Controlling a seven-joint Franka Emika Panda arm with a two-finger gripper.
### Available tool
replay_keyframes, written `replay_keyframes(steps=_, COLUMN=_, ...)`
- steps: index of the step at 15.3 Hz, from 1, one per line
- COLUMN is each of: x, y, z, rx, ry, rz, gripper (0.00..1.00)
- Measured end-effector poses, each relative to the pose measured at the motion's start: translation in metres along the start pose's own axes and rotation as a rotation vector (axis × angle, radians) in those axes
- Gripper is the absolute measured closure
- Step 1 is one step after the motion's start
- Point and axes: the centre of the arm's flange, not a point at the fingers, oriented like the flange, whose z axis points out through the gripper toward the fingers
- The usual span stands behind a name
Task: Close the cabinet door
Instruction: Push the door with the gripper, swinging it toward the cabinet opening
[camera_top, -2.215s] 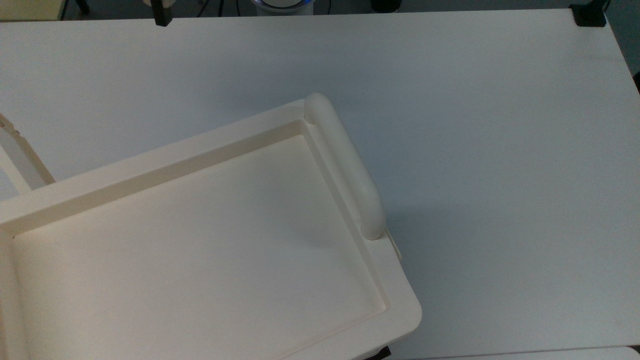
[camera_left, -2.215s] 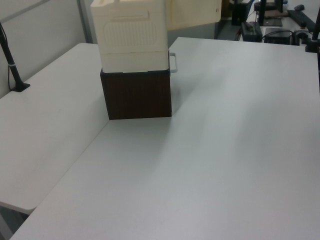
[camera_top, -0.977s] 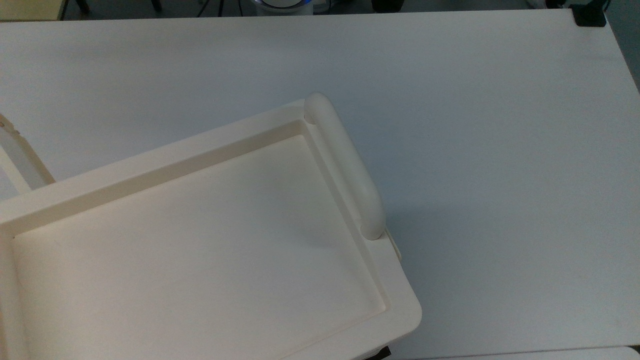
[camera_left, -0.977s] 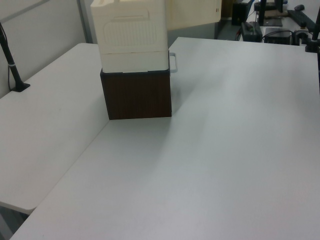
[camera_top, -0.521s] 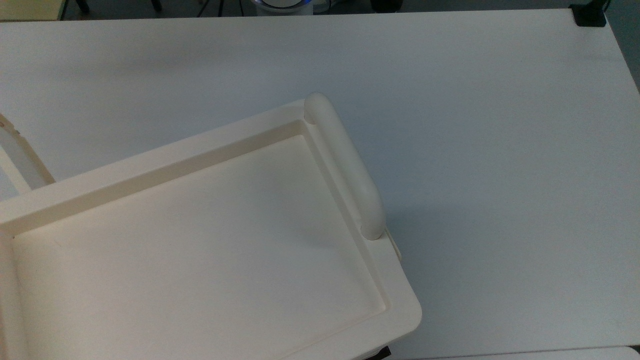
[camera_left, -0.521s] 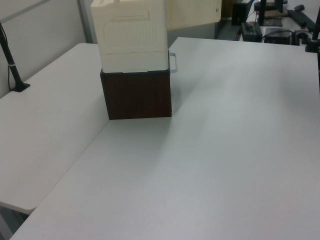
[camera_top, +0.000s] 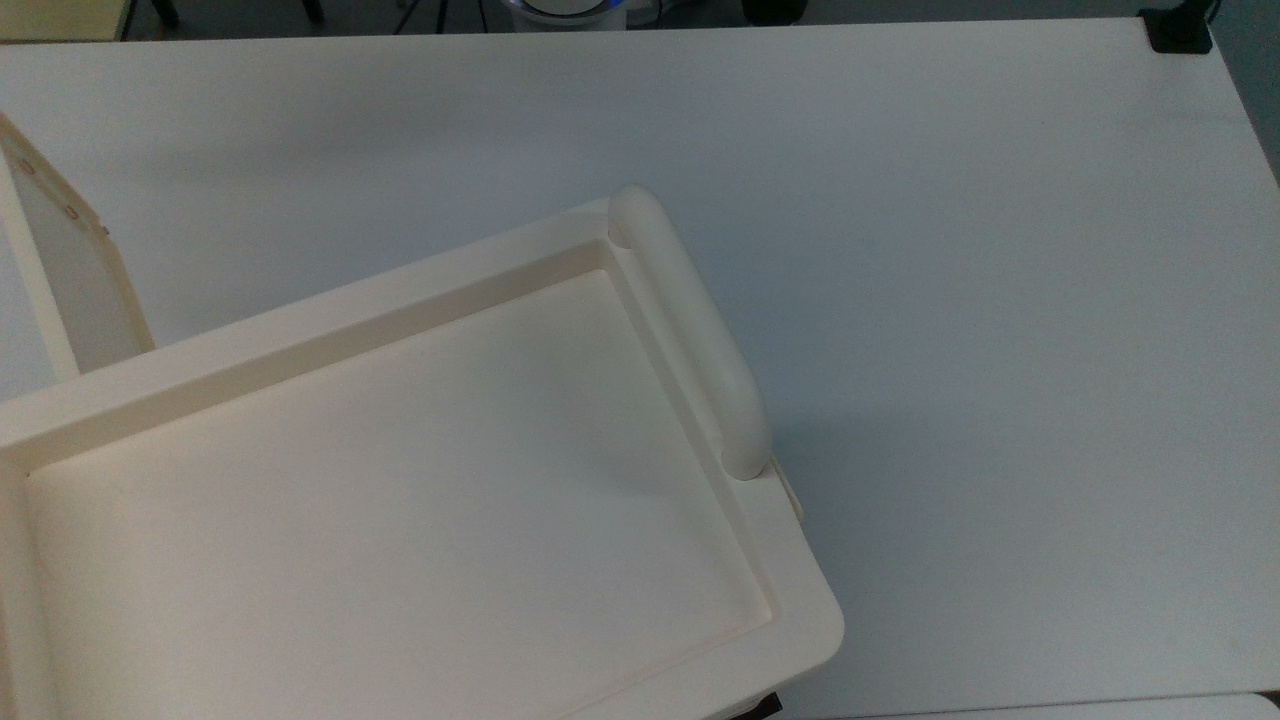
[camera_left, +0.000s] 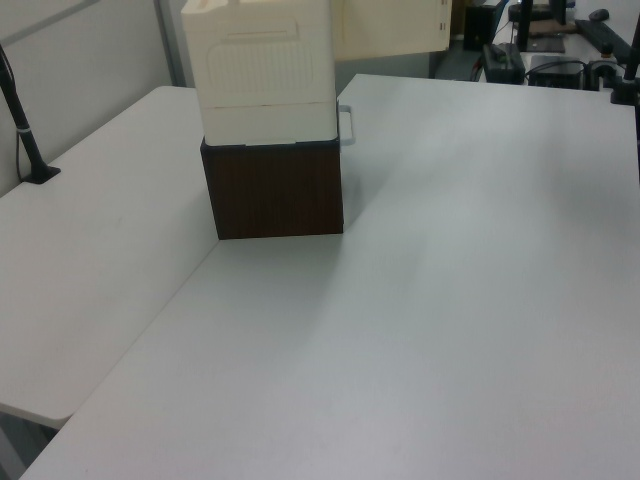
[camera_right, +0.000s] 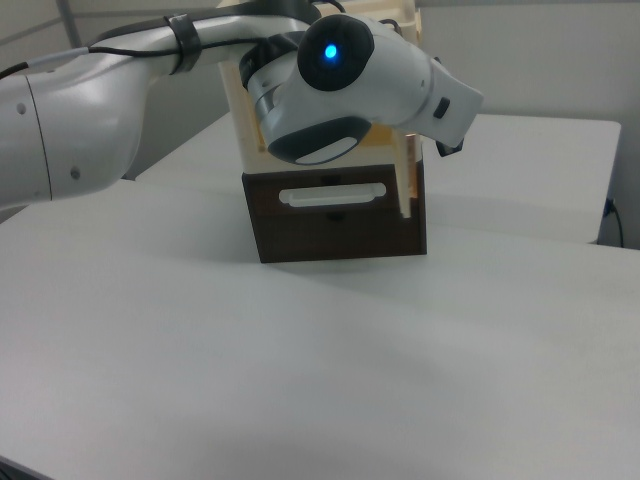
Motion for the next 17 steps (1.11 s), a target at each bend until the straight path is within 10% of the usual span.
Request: replay_keyframes(steps=17, x=-0.111, y=-0.074, z=0.035, rx=0.060, ry=-0.392, rz=-0.109, gripper=0.99)
